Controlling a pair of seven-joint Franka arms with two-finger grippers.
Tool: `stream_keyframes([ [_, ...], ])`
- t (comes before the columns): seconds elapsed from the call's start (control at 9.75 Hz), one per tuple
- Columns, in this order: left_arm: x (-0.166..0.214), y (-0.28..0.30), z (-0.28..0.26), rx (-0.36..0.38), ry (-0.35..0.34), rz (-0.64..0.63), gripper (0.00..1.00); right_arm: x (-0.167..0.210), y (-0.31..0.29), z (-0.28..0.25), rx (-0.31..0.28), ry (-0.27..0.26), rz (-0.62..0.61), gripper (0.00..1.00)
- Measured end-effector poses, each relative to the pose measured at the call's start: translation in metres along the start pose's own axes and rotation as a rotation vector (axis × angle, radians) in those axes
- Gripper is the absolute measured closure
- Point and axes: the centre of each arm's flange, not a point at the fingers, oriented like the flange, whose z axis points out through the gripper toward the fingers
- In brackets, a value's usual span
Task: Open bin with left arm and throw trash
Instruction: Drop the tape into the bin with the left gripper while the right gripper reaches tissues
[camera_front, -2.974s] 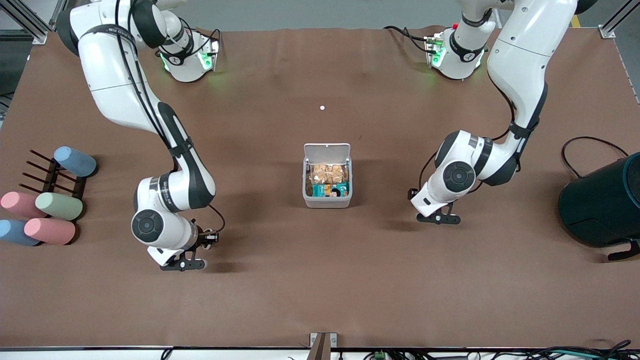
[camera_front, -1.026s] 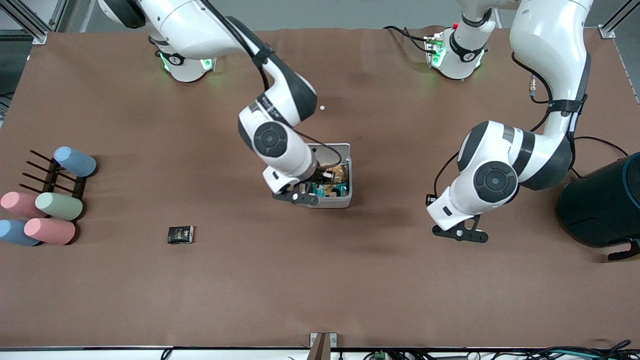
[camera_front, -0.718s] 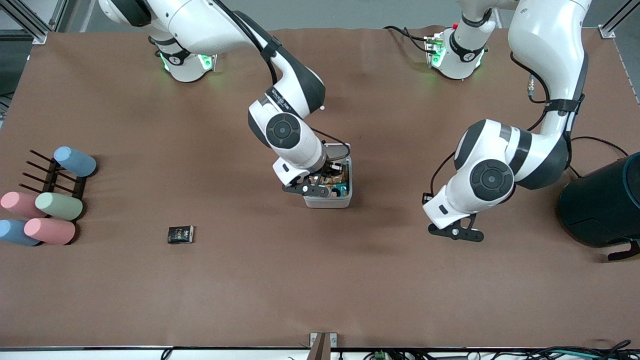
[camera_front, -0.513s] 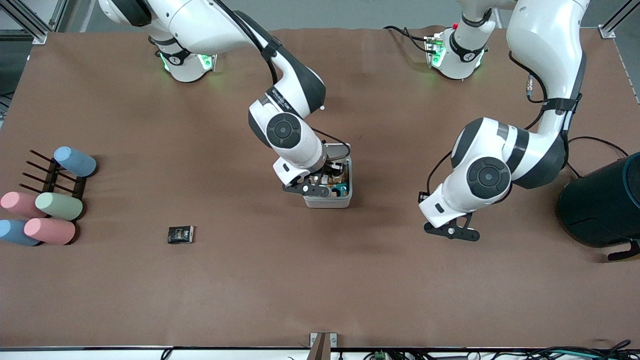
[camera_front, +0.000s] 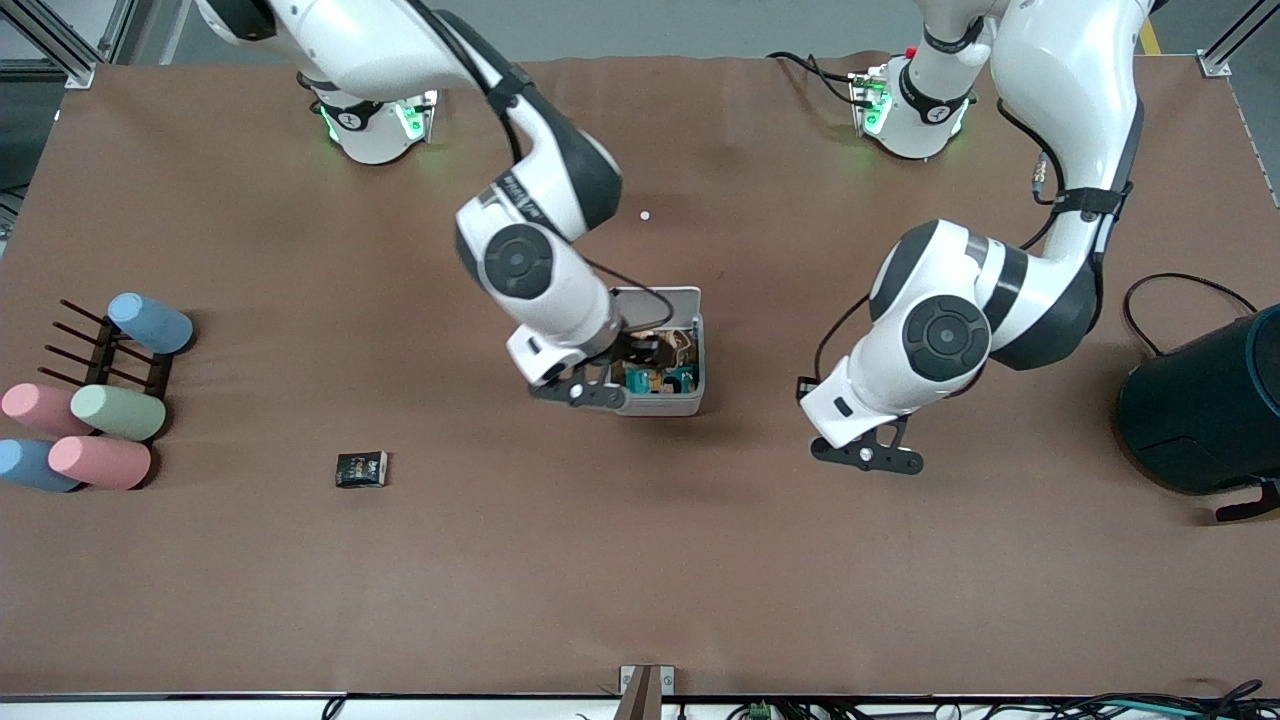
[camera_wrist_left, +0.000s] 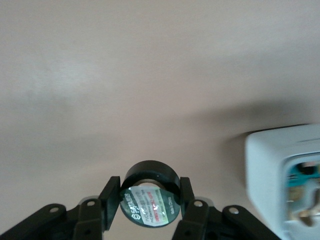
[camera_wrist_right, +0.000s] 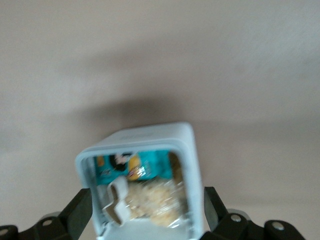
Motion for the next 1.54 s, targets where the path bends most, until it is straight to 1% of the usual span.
stream_keyframes([
  [0.1,-0.006,0.023,0.0,-0.004,0.001,-0.036,0.47,0.028,0.035,-0.014,-0.012,0.005,-0.045,0.01],
  [0.21,-0.014,0.053,0.005,-0.003,-0.003,-0.07,0.47,0.053,0.07,-0.023,-0.047,0.022,-0.074,0.01],
  [0.31,-0.022,0.083,0.011,-0.005,-0.002,-0.1,0.47,0.069,0.094,-0.029,-0.126,0.06,-0.107,0.01],
  [0.41,-0.026,0.109,0.016,-0.014,0.008,-0.125,0.47,0.074,0.105,-0.029,-0.211,0.093,-0.143,0.01],
  [0.51,-0.028,0.128,0.02,-0.029,0.024,-0.139,0.47,0.076,0.109,-0.028,-0.263,0.106,-0.164,0.0],
  [0.62,-0.03,0.143,0.024,-0.043,0.039,-0.148,0.47,0.081,0.119,-0.029,-0.284,0.111,-0.159,0.0],
  [0.72,-0.032,0.155,0.025,-0.058,0.057,-0.151,0.47,0.092,0.138,-0.034,-0.294,0.113,-0.154,0.0],
  [0.82,-0.031,0.161,0.026,-0.076,0.078,-0.154,0.47,0.106,0.164,-0.038,-0.301,0.107,-0.181,0.0],
  [1.03,-0.031,0.174,0.03,-0.108,0.111,-0.167,0.47,0.139,0.221,-0.036,-0.295,0.124,-0.274,0.0],
  [1.23,-0.039,0.19,0.037,-0.112,0.108,-0.171,0.47,0.16,0.266,-0.017,-0.3,0.106,-0.347,0.0],
  [1.33,-0.04,0.194,0.041,-0.112,0.098,-0.171,0.47,0.163,0.272,-0.008,-0.319,0.087,-0.435,0.0],
  [1.54,-0.044,0.2,0.058,-0.109,0.066,-0.169,0.47,0.164,0.276,-0.001,-0.341,0.033,-0.712,0.0],
])
